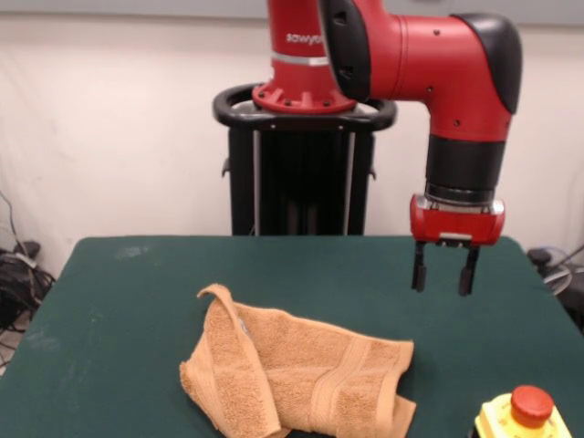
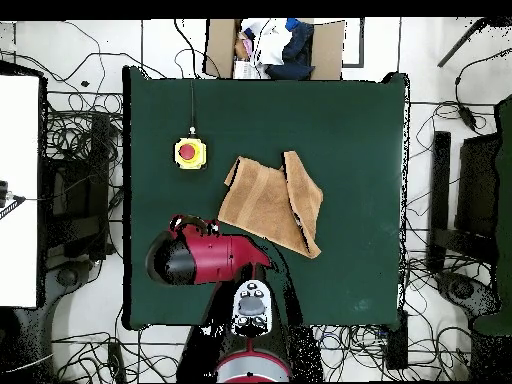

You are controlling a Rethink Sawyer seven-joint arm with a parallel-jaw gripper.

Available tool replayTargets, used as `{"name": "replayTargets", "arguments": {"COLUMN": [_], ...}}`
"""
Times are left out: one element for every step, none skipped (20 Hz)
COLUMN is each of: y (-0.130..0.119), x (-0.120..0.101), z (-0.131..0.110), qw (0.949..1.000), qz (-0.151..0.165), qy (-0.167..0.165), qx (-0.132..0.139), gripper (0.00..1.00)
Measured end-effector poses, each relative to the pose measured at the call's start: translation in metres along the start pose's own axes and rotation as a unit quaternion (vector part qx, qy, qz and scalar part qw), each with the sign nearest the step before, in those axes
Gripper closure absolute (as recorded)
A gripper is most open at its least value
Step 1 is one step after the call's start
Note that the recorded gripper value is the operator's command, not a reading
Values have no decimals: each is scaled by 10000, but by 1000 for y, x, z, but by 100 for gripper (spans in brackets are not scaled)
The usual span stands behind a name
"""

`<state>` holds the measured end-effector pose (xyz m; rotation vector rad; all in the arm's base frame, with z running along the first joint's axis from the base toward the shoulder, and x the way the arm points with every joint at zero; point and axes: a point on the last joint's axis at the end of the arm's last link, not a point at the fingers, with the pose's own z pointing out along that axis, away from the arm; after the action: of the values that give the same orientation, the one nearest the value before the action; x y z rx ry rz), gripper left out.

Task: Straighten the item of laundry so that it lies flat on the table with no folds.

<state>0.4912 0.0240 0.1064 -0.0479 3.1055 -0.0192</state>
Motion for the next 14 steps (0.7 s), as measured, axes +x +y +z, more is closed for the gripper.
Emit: {"name": "replayTargets", "arguments": {"y": [6,10,15,21,28,35,41,44,49,51,54,55,56,57], "x": [-2,-3,-3,-3,-2,-2,-2,-3,-5,-8,-14,-18,-25,-30], "z": [-17,-29,-40,-55,-69,-83,-96,-102,-113,-119,-127,-129,-134,-137], "qw": [10000,9999,9998,9997,9996,9994,9994,9994,9991,9987,9967,9953,9908,9867], "qz": [-32,-71,-93,-127,-160,-193,-231,-253,-294,-316,-340,-341,-345,-339], "qy": [50,80,127,185,211,238,175,111,-93,-258,-615,-800,-1201,-1485], "qx": [40,70,90,113,136,159,192,215,275,315,393,432,512,565], "gripper": [0,0,0,0,0,0,0,0,0,0,0,0,0,0]}}
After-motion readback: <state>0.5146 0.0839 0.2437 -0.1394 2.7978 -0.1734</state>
